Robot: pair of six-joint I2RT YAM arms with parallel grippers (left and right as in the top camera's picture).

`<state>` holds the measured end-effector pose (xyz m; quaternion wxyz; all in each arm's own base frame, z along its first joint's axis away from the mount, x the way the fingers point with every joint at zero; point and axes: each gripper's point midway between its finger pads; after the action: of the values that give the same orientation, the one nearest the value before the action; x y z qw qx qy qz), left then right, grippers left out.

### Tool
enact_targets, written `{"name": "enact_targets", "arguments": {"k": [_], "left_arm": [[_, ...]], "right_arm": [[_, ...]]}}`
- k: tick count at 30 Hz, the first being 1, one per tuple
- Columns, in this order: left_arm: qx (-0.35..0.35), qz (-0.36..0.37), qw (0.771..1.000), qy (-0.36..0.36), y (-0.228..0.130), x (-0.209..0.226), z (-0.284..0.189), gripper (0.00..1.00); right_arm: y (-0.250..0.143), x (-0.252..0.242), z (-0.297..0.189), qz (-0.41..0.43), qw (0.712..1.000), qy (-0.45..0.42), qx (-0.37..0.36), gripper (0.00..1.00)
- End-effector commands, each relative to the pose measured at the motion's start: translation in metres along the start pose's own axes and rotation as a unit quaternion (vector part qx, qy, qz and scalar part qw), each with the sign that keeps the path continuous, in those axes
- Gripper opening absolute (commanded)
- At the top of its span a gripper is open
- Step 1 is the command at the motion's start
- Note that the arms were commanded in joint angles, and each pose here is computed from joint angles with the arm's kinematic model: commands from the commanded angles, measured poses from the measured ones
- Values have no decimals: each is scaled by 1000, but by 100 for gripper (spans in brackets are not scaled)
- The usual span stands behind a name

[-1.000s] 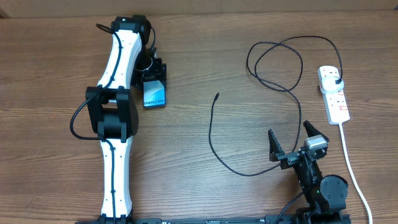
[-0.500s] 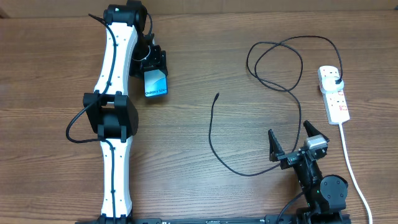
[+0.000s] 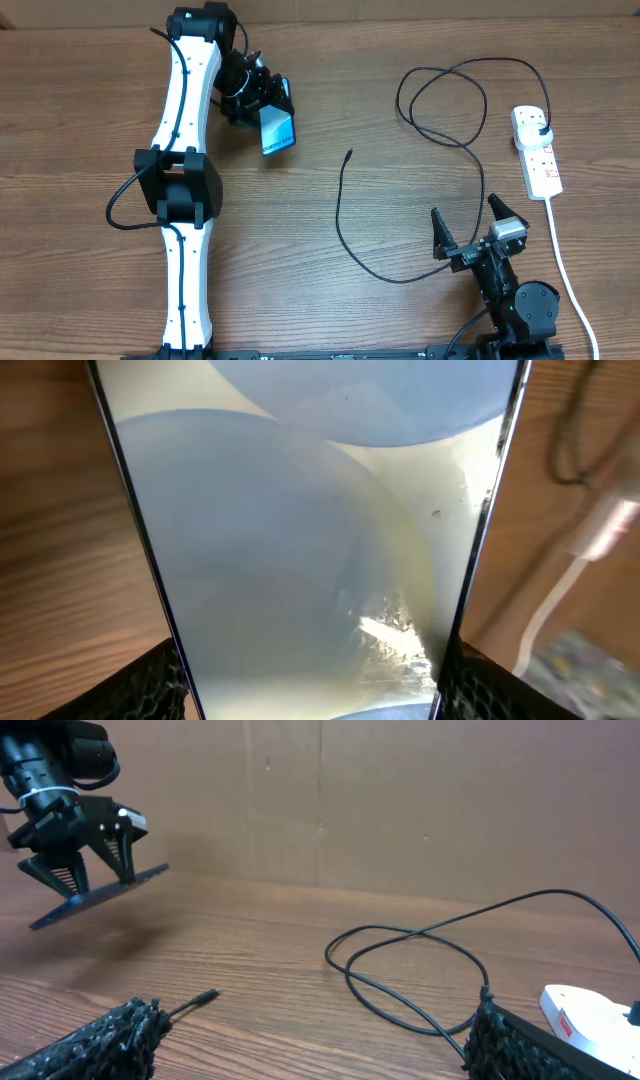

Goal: Plug charger to phone and switch on socket
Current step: 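Lift the phone with the left gripper and tilt it upright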

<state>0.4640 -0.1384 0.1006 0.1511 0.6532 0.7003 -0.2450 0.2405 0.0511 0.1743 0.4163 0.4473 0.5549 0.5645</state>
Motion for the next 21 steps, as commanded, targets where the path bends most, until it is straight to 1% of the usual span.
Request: {"name": "enact_targets", "arguments": {"k": [1,6,9,17,21], "left_arm": [[7,-8,996,-90,-2,-32,-6,54],[16,-24,990,-135,-4,-47,-10,49],[23,-32,986,-160,-6,-56,-12,47],[39,-31,968,-247,-10,-84,-25,40],[44,-30,962,-268,-12,-91,-28,36]], "right_arm": [[-2,-1,0,1,1000,-3,-2,100],[-2,-1,0,1,1000,-3,-2,100],[-2,-1,0,1,1000,-3,-2,100],[-2,-1,0,1,1000,-3,-2,100],[-2,-1,0,1,1000,-3,-2,100]]}}
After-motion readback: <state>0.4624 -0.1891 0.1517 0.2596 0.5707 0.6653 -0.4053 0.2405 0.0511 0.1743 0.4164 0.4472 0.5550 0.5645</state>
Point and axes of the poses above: each gripper's point midway between its finger pads, its own z axis out along the fingers, its own x axis along the line the jaws close on, y = z × x, and after that the axes turned 3 degrees about z, right-handed
